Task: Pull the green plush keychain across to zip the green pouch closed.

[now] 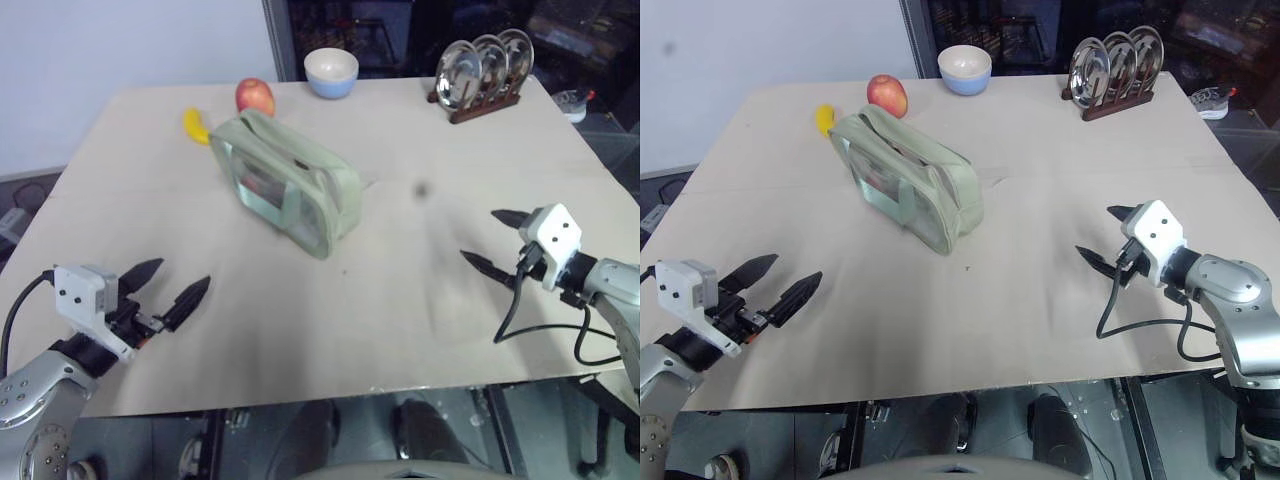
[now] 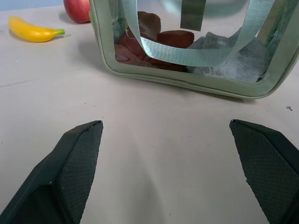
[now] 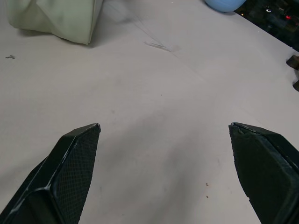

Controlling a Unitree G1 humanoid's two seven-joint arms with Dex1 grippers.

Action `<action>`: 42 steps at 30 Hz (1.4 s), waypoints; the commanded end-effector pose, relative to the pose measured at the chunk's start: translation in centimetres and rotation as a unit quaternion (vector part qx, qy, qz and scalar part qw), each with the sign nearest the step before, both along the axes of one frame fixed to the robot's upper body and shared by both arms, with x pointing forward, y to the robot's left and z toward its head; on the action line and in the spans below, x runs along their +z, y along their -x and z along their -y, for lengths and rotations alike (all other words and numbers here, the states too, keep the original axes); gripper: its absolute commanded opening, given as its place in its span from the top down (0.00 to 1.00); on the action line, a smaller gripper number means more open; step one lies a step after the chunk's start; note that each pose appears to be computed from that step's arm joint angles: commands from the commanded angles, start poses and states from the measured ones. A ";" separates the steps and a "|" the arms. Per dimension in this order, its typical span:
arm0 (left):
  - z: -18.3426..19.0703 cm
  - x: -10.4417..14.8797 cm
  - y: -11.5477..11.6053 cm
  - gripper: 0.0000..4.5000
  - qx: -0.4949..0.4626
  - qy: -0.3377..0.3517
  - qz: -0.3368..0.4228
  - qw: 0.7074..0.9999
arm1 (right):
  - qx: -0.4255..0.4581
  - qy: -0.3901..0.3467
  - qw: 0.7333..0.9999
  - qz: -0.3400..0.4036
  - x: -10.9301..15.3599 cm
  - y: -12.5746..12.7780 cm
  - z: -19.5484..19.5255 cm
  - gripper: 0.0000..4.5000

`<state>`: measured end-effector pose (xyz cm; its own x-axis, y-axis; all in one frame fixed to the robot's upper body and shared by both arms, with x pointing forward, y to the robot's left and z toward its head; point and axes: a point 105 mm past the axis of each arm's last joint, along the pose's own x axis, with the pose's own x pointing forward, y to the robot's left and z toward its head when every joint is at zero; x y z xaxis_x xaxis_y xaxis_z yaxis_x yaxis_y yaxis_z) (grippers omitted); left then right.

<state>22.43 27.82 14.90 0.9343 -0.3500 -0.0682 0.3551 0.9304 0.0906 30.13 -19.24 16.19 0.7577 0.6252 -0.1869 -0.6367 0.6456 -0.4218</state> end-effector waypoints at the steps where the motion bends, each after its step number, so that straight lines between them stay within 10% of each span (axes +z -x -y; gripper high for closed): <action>1: 0.5 1.3 -0.6 0.00 -0.001 -0.003 0.027 1.000 | 0.019 -0.061 0.998 0.029 2.6 0.1 -2.4 0.00; 8: 2.1 1.2 -1.8 0.00 -0.016 0.012 0.039 0.999 | 0.159 -0.210 0.964 -0.043 5.7 2.9 -11.8 0.00; 33: 2.2 0.5 -0.7 0.00 -0.029 -0.028 0.047 0.998 | 0.204 -0.167 0.964 -0.046 4.6 -1.4 -21.8 0.00; 42: 1.9 0.3 -0.6 0.00 -0.016 -0.032 0.054 0.998 | 0.246 -0.115 0.962 0.013 4.0 -1.9 -20.2 0.83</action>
<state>23.25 26.04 14.16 0.9266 -0.3751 -0.0272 0.3749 0.9155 0.1463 32.03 1.96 18.80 0.3807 0.9242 -0.0292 -0.8971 0.3615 -0.2539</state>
